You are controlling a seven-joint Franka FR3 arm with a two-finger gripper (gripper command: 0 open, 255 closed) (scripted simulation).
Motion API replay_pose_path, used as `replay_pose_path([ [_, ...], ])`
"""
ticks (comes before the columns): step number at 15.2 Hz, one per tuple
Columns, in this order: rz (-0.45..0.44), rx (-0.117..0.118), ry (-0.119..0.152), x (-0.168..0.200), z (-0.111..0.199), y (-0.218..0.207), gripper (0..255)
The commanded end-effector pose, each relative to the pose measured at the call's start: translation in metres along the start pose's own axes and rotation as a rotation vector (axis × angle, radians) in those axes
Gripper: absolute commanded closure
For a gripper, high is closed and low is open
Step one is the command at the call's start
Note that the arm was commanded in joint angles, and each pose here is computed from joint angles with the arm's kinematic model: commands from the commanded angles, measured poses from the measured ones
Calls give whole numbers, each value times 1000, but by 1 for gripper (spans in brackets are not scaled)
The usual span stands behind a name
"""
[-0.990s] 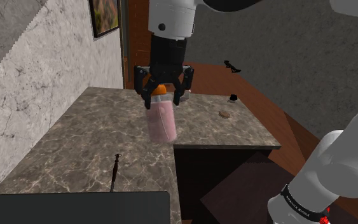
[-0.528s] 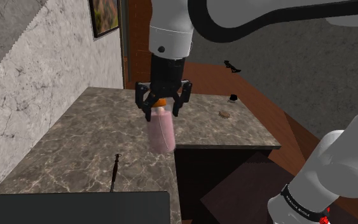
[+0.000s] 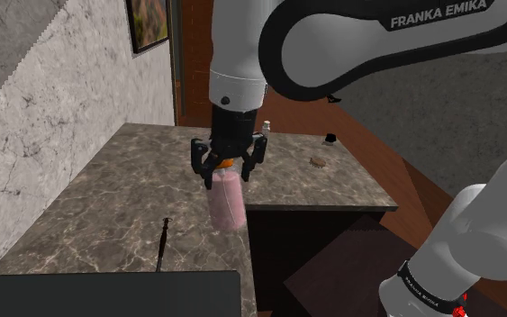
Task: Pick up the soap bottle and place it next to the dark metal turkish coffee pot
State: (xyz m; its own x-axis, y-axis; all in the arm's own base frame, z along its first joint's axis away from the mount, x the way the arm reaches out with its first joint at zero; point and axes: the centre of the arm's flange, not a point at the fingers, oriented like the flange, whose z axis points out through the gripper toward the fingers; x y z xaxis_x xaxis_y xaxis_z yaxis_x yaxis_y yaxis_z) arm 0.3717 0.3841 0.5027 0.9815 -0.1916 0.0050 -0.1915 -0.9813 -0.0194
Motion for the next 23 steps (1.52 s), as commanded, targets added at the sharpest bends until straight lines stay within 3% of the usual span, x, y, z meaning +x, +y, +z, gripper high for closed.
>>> replay_pose_path([
  [1, 0, 1, 1, 0, 11, 1, 255],
  [23, 0, 1, 1, -1, 127, 3, 255],
])
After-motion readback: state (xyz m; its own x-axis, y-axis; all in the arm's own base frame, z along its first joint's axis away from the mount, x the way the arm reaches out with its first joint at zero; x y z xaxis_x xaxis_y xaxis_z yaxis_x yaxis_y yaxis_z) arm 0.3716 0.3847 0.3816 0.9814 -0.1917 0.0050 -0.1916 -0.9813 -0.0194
